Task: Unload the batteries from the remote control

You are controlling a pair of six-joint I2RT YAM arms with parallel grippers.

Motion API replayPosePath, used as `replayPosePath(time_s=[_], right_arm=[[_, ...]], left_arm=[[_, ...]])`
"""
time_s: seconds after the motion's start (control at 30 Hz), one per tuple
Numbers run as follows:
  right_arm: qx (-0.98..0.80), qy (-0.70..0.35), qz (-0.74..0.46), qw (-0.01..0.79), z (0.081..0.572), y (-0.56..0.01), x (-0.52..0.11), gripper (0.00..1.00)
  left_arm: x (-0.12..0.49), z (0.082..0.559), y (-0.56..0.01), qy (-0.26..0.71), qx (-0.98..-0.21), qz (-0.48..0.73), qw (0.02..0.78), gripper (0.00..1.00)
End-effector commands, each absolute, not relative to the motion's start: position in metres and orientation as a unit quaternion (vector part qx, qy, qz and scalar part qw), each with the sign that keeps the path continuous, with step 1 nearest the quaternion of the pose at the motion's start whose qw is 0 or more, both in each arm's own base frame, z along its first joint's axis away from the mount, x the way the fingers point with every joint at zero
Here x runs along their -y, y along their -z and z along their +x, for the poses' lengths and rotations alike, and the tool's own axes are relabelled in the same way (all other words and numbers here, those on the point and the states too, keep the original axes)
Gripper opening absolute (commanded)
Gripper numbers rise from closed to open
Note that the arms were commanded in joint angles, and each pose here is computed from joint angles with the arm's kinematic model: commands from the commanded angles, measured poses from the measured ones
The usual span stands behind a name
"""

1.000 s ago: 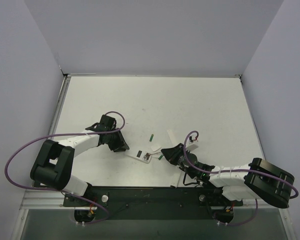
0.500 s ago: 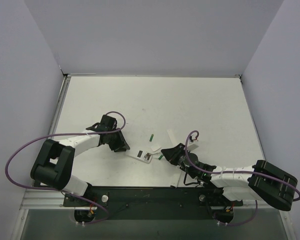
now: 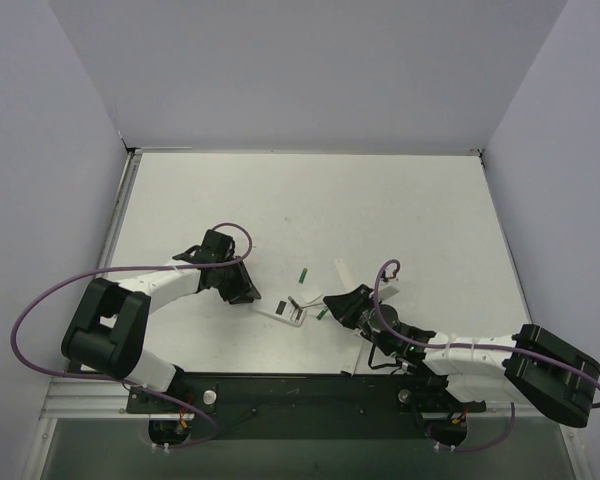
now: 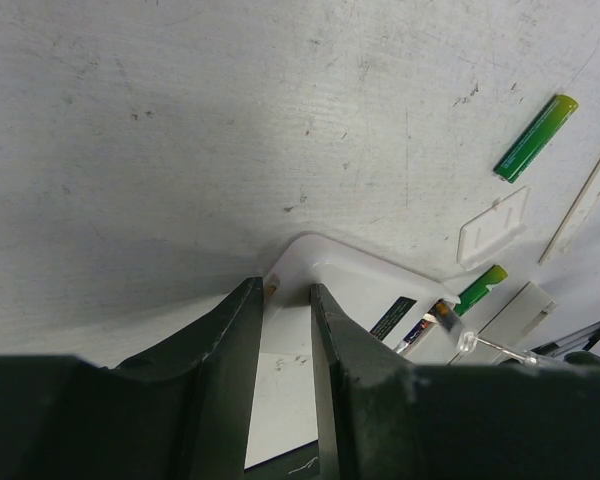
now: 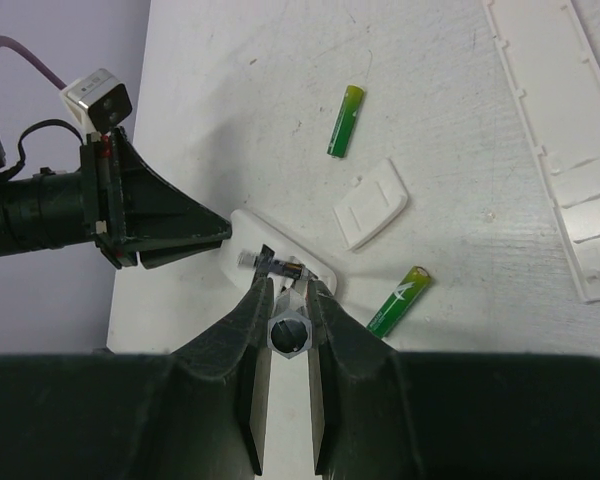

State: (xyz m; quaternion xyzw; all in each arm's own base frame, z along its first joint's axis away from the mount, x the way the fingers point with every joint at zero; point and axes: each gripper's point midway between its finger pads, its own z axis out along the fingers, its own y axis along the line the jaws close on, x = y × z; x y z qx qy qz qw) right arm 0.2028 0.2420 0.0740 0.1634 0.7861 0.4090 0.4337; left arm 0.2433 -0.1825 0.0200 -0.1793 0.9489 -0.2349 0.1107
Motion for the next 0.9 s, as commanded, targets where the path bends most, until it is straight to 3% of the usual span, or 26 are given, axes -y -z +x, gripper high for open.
replayPosePath(time_s=[0.0,0.47,0.87], right_arm=[[-0.747,-0.441,0.177,0.465,0.218,-0.117,-0.250,0.00],[-0.752,-0.424,0.175,0.474,0.225,-0.121,-0.247,0.00],[-0.826,-0.326,0.015,0.460,0.215,-0.146,-0.266,0.00]], left_arm=[[0.166,0.204,0.015,0.166,-0.969,-0.175,0.051,0.35],[0.166,0.203,0.017,0.164,-0.970,-0.174,0.049,0.35],[0.161,0.204,0.012,0.155,-0.970,-0.179,0.060,0.35]])
